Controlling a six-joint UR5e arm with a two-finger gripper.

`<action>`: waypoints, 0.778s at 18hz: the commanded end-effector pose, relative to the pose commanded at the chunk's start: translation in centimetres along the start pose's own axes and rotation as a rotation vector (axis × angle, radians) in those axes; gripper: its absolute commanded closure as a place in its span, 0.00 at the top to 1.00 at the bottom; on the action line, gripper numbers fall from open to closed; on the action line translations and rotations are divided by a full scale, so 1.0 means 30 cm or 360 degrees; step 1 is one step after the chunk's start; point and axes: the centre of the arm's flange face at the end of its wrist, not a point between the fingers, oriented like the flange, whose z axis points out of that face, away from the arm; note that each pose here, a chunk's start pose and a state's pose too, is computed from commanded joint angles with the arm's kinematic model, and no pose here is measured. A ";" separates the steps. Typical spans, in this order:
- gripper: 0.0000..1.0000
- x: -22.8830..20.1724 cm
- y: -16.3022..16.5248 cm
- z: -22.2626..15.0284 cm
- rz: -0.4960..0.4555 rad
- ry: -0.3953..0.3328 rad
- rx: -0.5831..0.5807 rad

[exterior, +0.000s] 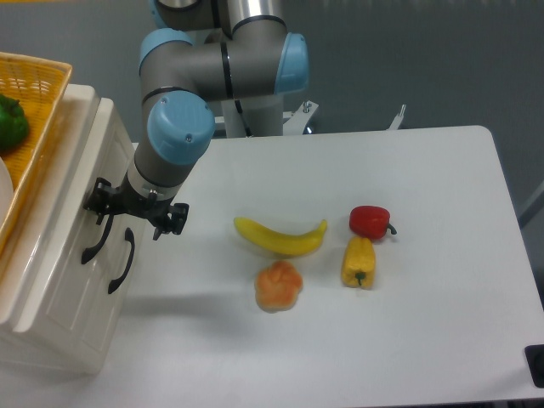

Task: Slide open the top white drawer
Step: 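Hook the gripper fingers around the top drawer's black handle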

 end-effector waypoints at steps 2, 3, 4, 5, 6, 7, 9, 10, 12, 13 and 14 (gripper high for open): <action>1.00 0.000 0.000 0.000 0.0000 0.0002 0.0001; 1.00 0.001 -0.001 -0.002 0.0001 0.0002 0.0003; 1.00 0.000 0.000 0.000 0.0000 0.0002 0.0001; 1.00 -0.003 -0.002 0.005 -0.0002 0.0003 -0.0004; 1.00 -0.001 -0.003 0.007 0.0000 0.0001 -0.0005; 1.00 -0.001 -0.004 0.007 0.0001 0.0001 -0.0003; 1.00 -0.001 -0.004 0.007 0.0001 0.0001 -0.0003; 1.00 -0.003 -0.004 0.009 0.0000 -0.0001 -0.0006; 1.00 0.000 -0.005 0.010 0.0003 -0.0001 -0.0005; 1.00 -0.002 -0.006 0.013 0.0002 -0.0001 -0.0007; 1.00 -0.004 -0.007 0.015 0.0002 -0.0003 -0.0008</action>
